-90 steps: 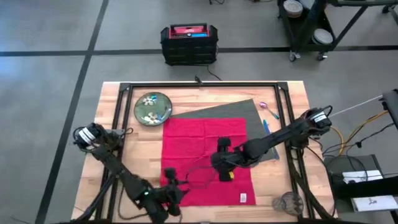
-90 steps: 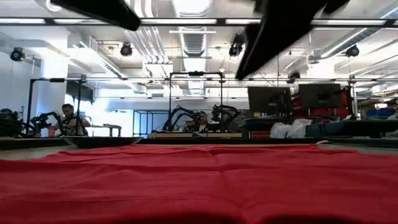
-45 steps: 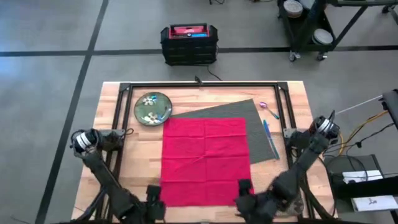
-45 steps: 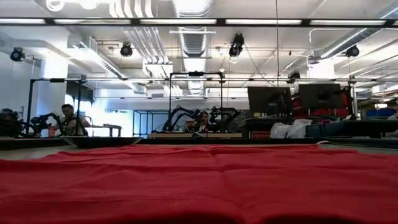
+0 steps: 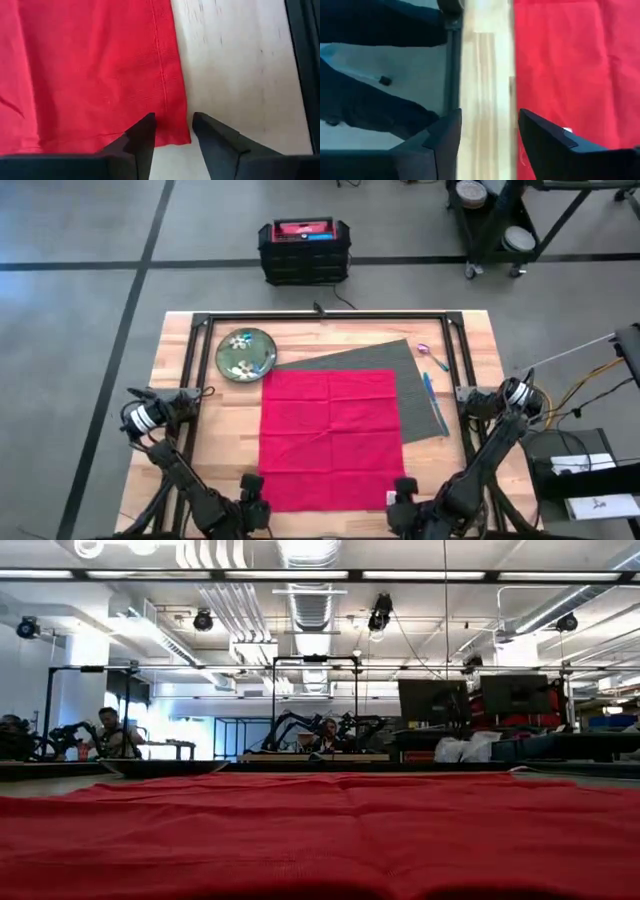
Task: Set table place
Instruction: Fold the red table napkin
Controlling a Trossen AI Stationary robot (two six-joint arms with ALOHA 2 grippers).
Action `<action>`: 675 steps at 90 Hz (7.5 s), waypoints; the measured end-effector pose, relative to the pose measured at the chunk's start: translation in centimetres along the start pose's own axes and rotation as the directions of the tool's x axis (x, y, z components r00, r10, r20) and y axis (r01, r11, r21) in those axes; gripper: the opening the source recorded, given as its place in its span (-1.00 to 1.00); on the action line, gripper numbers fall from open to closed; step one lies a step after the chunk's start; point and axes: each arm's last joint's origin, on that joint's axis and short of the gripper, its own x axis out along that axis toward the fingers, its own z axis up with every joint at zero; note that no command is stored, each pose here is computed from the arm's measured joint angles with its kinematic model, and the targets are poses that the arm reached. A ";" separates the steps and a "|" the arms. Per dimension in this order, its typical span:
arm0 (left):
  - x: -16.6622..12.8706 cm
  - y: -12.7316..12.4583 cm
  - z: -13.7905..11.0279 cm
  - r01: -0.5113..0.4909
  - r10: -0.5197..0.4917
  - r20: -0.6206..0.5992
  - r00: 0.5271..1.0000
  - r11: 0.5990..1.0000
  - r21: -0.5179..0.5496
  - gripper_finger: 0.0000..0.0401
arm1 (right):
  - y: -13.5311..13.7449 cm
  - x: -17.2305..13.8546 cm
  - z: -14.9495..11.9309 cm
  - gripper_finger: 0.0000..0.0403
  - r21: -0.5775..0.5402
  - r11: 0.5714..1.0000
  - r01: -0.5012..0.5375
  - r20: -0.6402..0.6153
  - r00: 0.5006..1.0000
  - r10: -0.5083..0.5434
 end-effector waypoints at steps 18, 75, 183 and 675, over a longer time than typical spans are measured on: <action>0.0 0.0 0.0 0.007 -0.007 -0.001 1.000 1.000 -0.021 -0.94 | -0.2 0.4 -0.6 -0.21 -0.029 1.000 0.001 -0.093 0.996 -0.004; -0.1 0.0 0.1 0.018 -0.018 0.019 1.000 0.999 -0.026 -0.99 | -0.8 6.8 -4.6 -0.25 -0.124 0.978 0.168 -0.355 0.913 -0.202; -9.6 -1.3 1.5 -0.031 0.057 0.166 0.985 0.987 -0.156 -1.00 | 0.6 -1.7 1.1 -1.00 -0.238 0.919 0.314 -0.113 0.931 -0.347; 0.2 24.2 -3.4 -0.035 0.081 0.133 0.988 0.948 -0.315 0.11 | -28.2 0.9 4.1 0.38 -0.041 0.968 0.249 -0.058 0.966 -0.251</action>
